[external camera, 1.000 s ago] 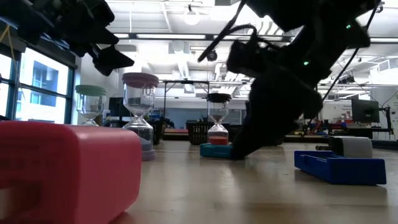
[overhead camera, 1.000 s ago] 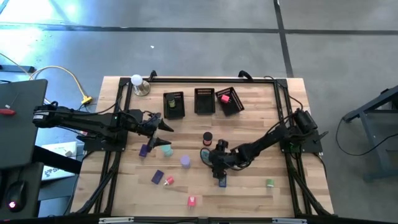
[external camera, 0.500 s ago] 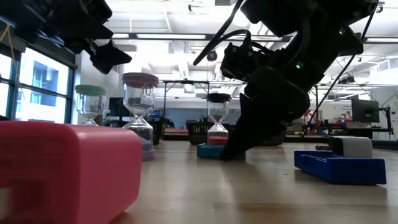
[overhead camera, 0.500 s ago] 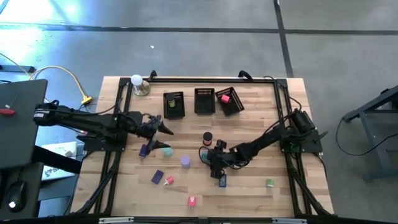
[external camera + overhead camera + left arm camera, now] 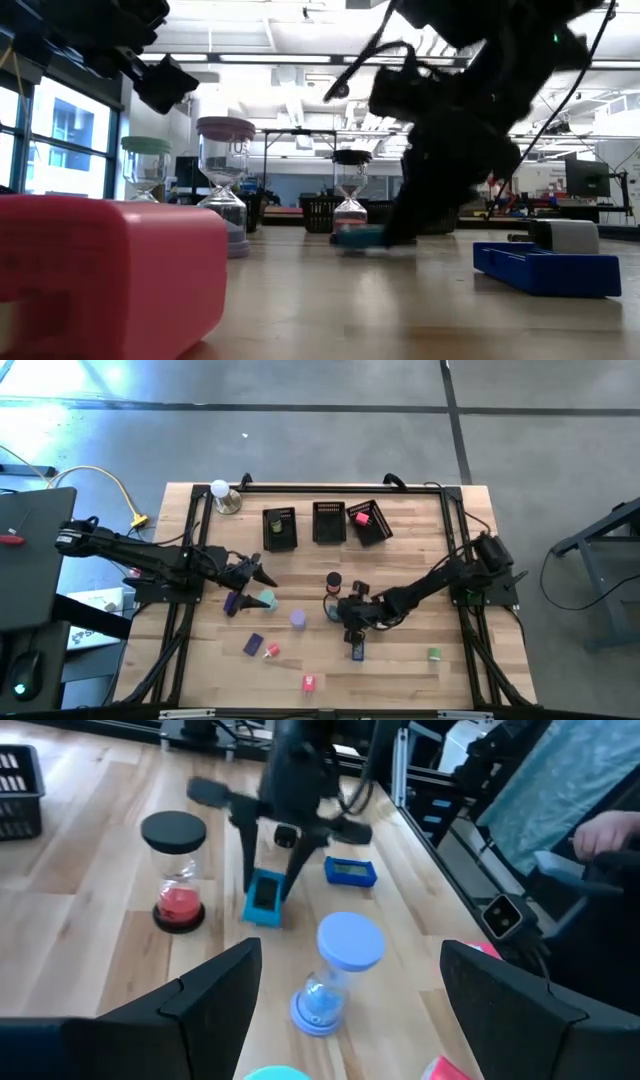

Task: Pick & Place Office items
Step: Put the light blue digital timer into the middle black bin

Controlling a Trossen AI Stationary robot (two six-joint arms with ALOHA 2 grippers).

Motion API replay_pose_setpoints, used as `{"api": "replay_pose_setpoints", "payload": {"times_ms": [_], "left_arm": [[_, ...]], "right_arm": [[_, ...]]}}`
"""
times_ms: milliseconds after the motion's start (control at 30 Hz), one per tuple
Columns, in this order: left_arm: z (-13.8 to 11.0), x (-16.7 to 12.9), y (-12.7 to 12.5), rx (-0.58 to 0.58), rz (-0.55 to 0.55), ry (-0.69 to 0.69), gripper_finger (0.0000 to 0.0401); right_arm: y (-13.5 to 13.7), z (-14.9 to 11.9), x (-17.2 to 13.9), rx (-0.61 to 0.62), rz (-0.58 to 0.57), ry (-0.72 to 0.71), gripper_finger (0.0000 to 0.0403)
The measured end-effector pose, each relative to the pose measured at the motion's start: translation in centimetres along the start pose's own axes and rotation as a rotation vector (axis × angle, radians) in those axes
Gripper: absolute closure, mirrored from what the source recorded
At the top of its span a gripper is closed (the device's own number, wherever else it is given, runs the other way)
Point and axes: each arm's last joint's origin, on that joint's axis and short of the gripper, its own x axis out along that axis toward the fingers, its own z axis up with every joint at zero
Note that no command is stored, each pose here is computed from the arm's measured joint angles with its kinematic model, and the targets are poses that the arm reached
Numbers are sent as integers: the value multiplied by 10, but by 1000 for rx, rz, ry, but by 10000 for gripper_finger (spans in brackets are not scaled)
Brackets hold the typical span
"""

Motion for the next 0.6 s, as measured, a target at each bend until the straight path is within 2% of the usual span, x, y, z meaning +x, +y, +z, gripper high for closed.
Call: {"api": "replay_pose_setpoints", "payload": {"times_ms": [133,333,500,600], "left_arm": [[-1,1,-2,-15,-11,9,100],[-4,5,-4,-38,-22,38,100],[-7,11,-6,-48,13,47,100],[-9,13,-6,-65,29,51,100]], "right_arm": [[-2,17,-29,46,-20,-20,265],[-9,34,-69,7,-135,-30,265],[-33,62,-99,10,-240,-15,265],[-51,84,-110,16,-265,-60,265]]}}
